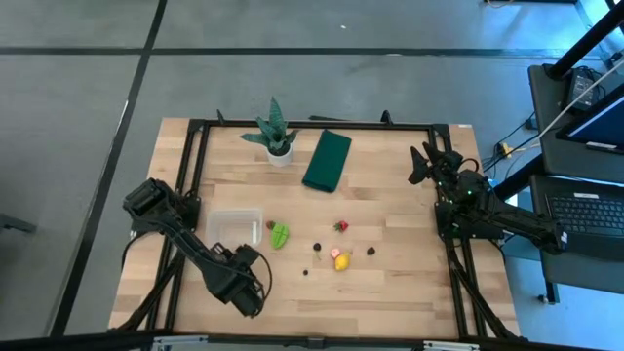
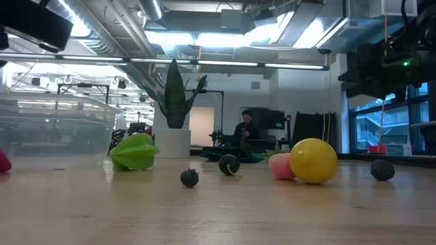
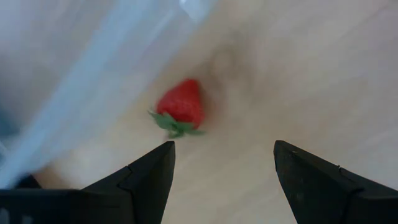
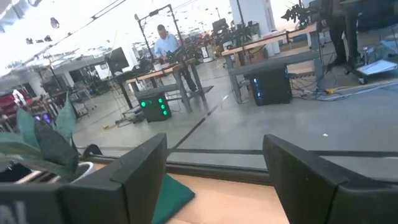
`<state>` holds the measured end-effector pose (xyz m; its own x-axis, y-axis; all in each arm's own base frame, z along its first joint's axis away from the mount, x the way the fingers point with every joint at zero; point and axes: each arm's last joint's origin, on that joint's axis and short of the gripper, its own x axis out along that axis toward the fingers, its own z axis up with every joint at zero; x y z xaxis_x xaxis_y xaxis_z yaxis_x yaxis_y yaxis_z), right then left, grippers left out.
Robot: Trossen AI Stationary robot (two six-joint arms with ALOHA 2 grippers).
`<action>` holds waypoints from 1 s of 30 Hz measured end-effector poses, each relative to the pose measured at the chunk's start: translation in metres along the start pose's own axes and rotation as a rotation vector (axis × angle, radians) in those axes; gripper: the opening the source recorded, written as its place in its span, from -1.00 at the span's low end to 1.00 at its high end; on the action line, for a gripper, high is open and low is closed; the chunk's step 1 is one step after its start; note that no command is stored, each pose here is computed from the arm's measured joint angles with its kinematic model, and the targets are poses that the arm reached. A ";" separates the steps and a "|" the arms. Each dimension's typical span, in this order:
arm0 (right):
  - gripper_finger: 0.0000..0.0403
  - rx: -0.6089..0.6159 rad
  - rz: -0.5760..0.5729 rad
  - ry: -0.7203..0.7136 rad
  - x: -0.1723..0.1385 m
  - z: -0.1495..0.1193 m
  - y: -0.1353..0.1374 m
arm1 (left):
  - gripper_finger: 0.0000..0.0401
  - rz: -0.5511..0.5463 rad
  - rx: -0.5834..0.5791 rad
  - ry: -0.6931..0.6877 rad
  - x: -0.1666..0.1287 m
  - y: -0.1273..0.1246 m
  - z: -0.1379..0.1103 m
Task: Pick and placing Produce into tupperware
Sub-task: Put the bottom strawberry into the transparent bin
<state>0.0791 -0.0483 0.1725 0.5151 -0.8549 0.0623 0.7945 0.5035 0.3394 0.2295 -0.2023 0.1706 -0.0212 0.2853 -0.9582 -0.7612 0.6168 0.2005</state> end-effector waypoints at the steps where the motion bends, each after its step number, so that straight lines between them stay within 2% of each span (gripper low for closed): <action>1: 0.33 0.020 0.000 0.000 0.000 0.000 0.000 | 0.31 0.013 0.015 -0.002 0.000 0.001 0.001; 5: 0.33 0.114 0.027 0.009 0.000 0.000 0.001 | 0.31 0.046 0.056 0.000 0.008 0.006 0.003; 9: 0.33 0.117 0.066 0.024 0.000 0.000 0.002 | 0.31 0.068 0.097 -0.001 0.017 0.010 0.002; 15: 0.33 0.143 0.067 0.026 0.000 -0.001 0.002 | 0.31 0.078 0.098 -0.001 0.029 0.014 -0.001; 30: 0.33 0.197 0.094 0.039 0.000 -0.001 0.003 | 0.31 0.055 0.091 -0.088 0.030 0.012 0.002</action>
<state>0.0815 -0.0466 0.1728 0.5991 -0.7978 0.0676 0.6661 0.5434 0.5109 0.2212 -0.1843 0.1447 -0.0017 0.3814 -0.9244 -0.6983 0.6612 0.2741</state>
